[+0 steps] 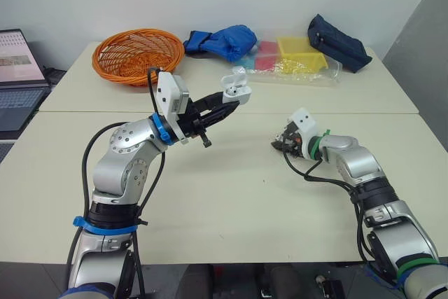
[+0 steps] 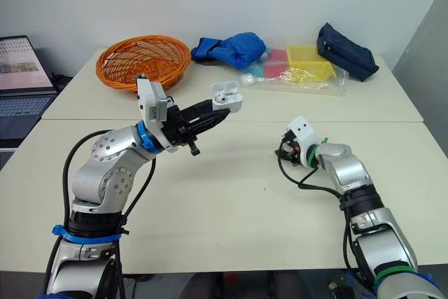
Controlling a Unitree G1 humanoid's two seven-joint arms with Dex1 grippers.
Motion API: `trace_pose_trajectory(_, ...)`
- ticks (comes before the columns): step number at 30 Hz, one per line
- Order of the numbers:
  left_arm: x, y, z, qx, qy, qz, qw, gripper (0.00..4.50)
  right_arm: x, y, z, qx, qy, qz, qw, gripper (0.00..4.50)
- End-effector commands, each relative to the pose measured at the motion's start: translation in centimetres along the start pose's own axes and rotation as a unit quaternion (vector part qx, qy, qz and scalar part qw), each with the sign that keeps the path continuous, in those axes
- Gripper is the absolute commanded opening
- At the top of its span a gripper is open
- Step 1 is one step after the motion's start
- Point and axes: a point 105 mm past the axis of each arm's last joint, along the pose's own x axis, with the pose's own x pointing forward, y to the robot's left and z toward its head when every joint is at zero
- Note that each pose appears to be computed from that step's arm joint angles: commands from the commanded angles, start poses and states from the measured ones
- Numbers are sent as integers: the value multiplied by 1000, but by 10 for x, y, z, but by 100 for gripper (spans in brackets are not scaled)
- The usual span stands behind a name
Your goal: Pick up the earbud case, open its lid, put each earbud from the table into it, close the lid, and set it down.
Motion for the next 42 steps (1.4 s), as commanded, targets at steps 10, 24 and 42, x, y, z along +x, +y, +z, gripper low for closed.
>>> trace_pose_trajectory(10,8,-8,14,11,-29,-22,999,74,-16,0,-3,-28,6,20,999,42)
trace_pose_trajectory(24,2,-16,4,0,-22,-21,1000,74,-192,-19,-96,-177,305,147,924,42)
trace_pose_trajectory(42,3,-19,3,-6,-26,-14,1000,74,-195,-40,-104,-175,331,120,919,253)
